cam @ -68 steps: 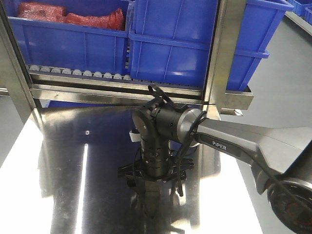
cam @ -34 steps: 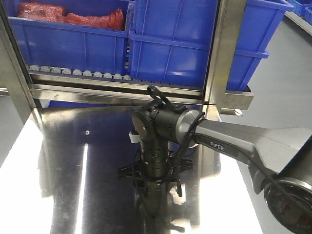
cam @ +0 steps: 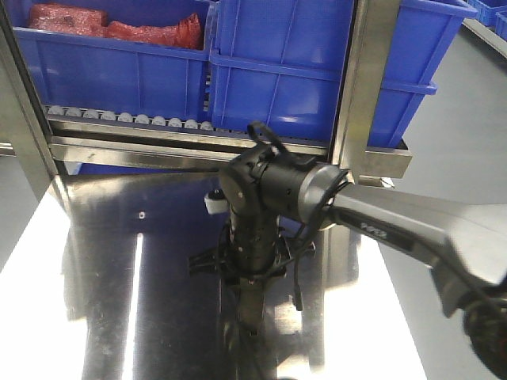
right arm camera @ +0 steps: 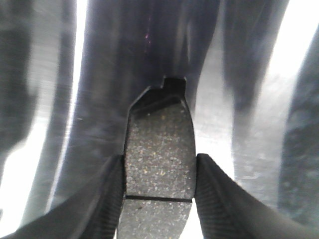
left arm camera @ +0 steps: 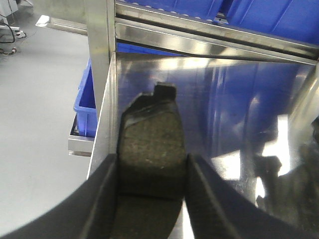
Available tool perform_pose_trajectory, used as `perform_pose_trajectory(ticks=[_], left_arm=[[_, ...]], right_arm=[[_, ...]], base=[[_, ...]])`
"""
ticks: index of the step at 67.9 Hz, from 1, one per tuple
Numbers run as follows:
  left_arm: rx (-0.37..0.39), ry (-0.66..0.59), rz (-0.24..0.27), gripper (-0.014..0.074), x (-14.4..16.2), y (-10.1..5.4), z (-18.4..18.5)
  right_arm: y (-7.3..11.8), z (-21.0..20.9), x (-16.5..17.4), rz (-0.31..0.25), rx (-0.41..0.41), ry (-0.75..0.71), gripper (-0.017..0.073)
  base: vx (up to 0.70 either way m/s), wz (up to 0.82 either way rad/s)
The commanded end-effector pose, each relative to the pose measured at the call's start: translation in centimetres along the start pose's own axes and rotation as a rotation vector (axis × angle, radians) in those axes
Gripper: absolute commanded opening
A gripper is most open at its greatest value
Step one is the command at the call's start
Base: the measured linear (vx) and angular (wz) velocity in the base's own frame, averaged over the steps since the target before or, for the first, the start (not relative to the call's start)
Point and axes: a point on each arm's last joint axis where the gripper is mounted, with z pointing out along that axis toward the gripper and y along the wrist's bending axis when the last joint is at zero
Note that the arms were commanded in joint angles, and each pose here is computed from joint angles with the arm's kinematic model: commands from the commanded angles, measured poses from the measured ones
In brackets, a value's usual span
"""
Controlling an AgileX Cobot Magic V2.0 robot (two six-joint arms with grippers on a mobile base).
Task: Move and align brake pads A on conveyor
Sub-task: 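Close the right gripper on the brake pad and lift it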
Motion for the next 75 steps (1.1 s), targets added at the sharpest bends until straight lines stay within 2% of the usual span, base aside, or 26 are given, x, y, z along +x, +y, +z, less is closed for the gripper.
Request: perform_pose_trajectory(ticks=[1, 5, 12, 19, 33, 59, 75], left_arm=[[0.016, -0.095, 0.004, -0.0006, -1.3, -0.2, -0.3], [0.016, -0.095, 0.004, -0.0006, -1.3, -0.2, -0.3], [0.016, -0.095, 0.004, -0.0006, -1.3, -0.2, -0.3], [0.016, -0.095, 0.005, -0.0006, -1.3, -0.2, -0.3], [0.016, -0.095, 0.005, -0.0006, -1.3, -0.2, -0.3], [0.016, -0.095, 0.005, -0.0006, -1.3, -0.2, -0.3], [0.016, -0.095, 0.005, -0.0006, -1.3, -0.2, -0.3]], right_arm=[[-0.5, -5.3, -0.5, -0.043, -0.064, -0.168, -0.0011], [-0.8, -6.8, -0.5, -0.061, -0.083, -0.219, -0.0011], [-2.2, -8.9, -0.8, -0.046, -0.099, -0.284, -0.0011], [-4.3, -10.9, -1.2, -0.012, -0.102, -0.336, -0.0011], [-8.6, -13.9, -1.4, -0.014, -0.075, -0.404, -0.0011], [-18.4, -17.8, -0.5, 0.081, 0.031, -0.448, -0.0008], [-22.5, -18.2, 4.2, 0.177, 0.047, -0.513, -0.0007]], base=[[0.0, 0.0], [0.0, 0.0], [0.0, 0.0], [0.0, 0.0], [0.0, 0.0], [0.0, 0.0], [0.0, 0.0]])
